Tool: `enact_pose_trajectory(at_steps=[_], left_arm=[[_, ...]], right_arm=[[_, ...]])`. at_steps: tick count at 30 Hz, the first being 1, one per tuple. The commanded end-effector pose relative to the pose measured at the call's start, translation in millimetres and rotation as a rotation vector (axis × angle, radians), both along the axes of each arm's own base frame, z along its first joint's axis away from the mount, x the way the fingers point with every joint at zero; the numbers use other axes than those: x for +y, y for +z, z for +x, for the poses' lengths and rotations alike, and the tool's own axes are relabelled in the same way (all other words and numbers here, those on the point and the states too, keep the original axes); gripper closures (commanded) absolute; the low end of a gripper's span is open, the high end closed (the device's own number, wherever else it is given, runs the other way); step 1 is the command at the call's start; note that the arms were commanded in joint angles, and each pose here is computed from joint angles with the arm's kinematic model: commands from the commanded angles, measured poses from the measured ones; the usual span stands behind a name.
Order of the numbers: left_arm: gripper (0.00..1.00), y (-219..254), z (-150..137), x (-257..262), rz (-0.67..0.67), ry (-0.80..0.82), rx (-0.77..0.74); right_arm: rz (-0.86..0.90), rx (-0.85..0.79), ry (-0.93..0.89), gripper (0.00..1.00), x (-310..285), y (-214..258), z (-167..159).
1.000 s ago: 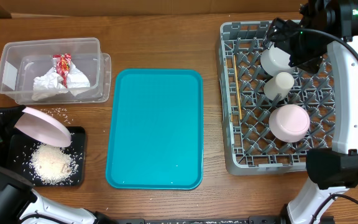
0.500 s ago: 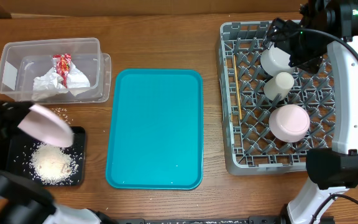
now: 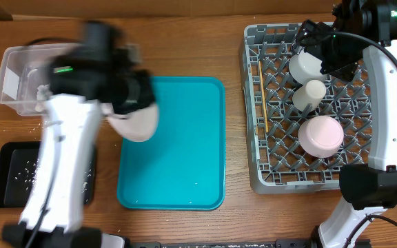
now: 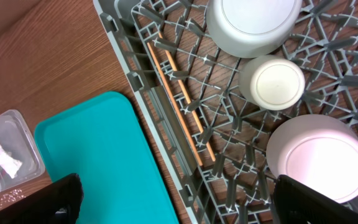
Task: Sort waste into correct bins and load items into the dishwasher
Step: 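Carry the white plate right and set it on the teal tray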
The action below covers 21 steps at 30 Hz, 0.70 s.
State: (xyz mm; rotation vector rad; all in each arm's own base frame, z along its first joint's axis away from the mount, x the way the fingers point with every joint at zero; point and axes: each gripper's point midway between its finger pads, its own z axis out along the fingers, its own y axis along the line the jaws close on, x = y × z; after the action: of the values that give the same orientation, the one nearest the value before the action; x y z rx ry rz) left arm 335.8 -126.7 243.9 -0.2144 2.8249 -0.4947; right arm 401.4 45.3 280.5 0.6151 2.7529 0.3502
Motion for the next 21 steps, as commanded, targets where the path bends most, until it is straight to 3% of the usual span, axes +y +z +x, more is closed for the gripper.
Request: enact_pose_trajectory(at_steps=[1,5,9,15,19,20,21], left_arm=[[0.96,-41.9,9.8,-27.5,0.229,-0.024,0.023],[0.96,-99.2,1.9,-80.6,0.289,-0.166,0.120],[0.96,-157.0,-15.3,-97.0,0.379,-0.200,0.270],[0.95,-176.7,-25.6,-81.7,0.444,-0.168,0.373],[0.71,-174.1,-22.5,-74.6,0.448,-0.152,0.375],[0.59,-173.4,-21.8,-72.4,0.448,-0.146,0.377],[0.35,-172.7,-21.0,-69.9,0.448,-0.140,0.381]], right_arm=[[0.008,-0.026,-0.006,0.00,-0.4,7.7,0.9],[0.008,-0.026,-0.006,0.00,-0.4,7.7,0.9],[0.008,-0.026,-0.006,0.00,-0.4,7.7,0.9],[0.008,-0.026,-0.006,0.00,-0.4,7.7,0.9],[0.008,-0.026,-0.006,0.00,-0.4,7.7,0.9],[0.008,-0.026,-0.006,0.00,-0.4,7.7,0.9],[0.008,-0.026,-0.006,0.00,-0.4,7.7,0.9]])
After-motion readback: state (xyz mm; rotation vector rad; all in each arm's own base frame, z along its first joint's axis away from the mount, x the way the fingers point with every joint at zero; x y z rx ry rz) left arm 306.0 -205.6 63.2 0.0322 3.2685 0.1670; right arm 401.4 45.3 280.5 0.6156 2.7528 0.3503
